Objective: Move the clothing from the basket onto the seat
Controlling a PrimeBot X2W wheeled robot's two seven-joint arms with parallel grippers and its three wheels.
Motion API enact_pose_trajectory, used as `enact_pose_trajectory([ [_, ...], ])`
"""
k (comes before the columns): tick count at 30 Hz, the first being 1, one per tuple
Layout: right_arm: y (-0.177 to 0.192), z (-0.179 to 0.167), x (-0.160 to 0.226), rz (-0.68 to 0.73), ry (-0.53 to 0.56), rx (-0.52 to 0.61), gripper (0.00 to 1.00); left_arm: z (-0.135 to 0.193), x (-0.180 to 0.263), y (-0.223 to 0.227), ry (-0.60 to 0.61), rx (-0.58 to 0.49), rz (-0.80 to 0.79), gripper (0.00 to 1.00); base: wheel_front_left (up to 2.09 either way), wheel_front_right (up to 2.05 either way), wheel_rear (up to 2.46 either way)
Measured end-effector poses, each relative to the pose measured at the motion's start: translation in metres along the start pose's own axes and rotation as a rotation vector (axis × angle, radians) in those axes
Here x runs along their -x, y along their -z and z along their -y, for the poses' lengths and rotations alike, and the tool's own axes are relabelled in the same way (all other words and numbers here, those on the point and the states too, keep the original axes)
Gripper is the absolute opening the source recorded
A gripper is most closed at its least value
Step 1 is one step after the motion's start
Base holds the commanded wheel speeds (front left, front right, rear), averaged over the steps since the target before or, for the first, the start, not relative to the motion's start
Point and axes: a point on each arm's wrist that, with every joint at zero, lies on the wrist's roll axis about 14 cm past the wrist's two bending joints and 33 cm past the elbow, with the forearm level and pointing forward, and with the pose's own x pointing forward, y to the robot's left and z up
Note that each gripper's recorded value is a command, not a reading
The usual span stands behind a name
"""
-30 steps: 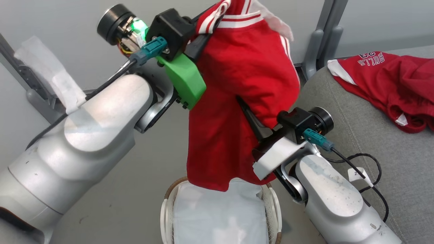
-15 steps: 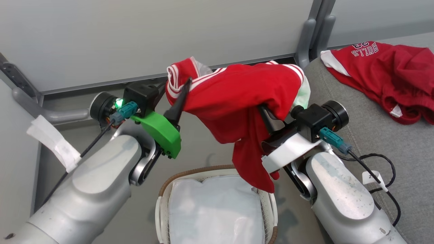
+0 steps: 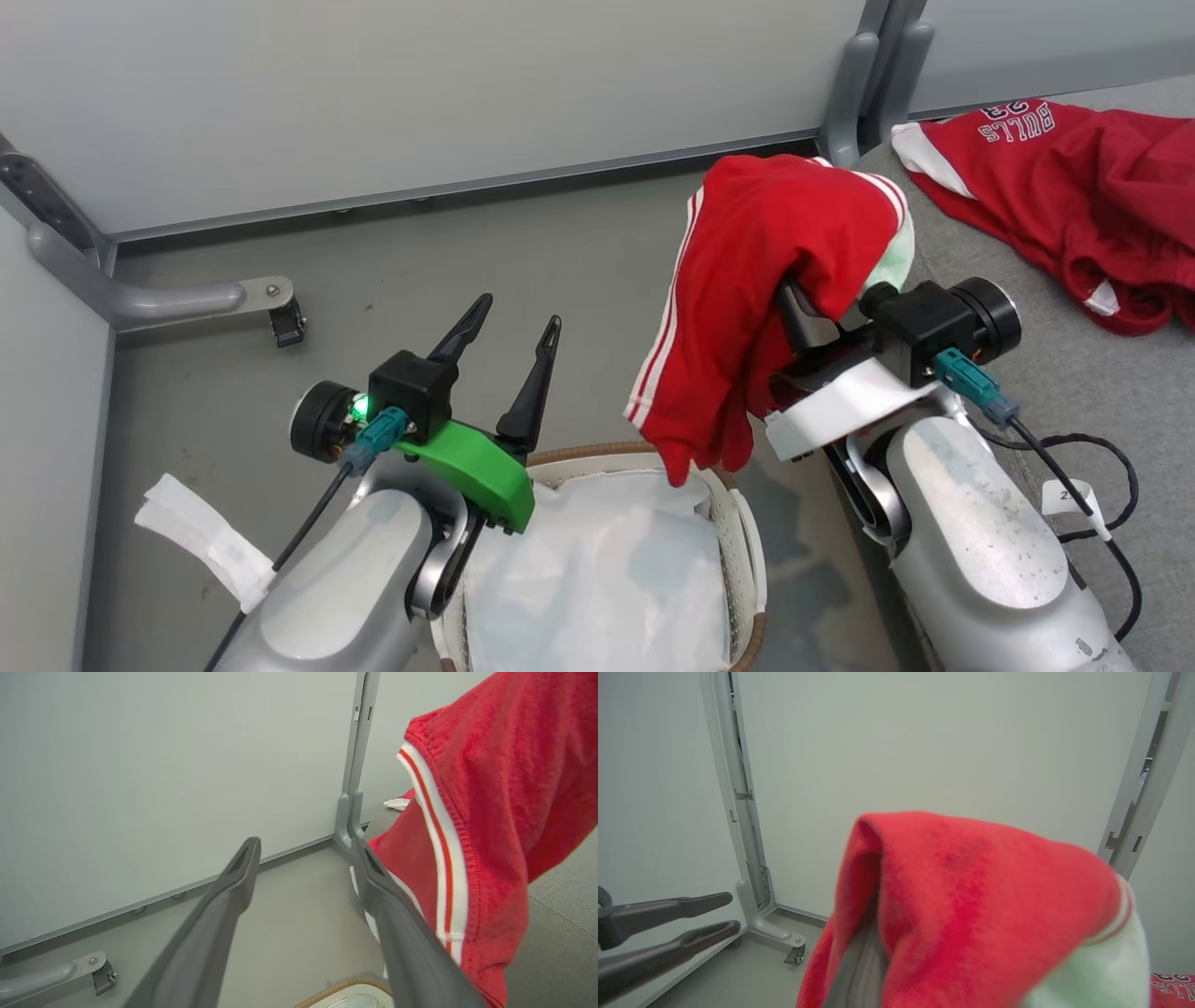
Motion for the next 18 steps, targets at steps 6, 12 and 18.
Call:
enact_pose_trajectory([
  [6,0.003,0.019,0.003,-0.007,0.050,0.026,0.00,0.008,0.000,0.003,0.013,-0.002,0.024,1.00,0.00,0.00,0.00],
  [12,0.006,0.053,0.018,-0.025,0.149,0.073,0.00,0.023,-0.009,0.008,0.061,0.010,0.034,1.00,0.00,0.00,0.00],
  [18,0.001,0.100,0.045,-0.036,0.288,0.119,0.00,0.046,-0.024,0.025,0.140,0.026,0.007,1.00,0.00,0.00,0.00],
])
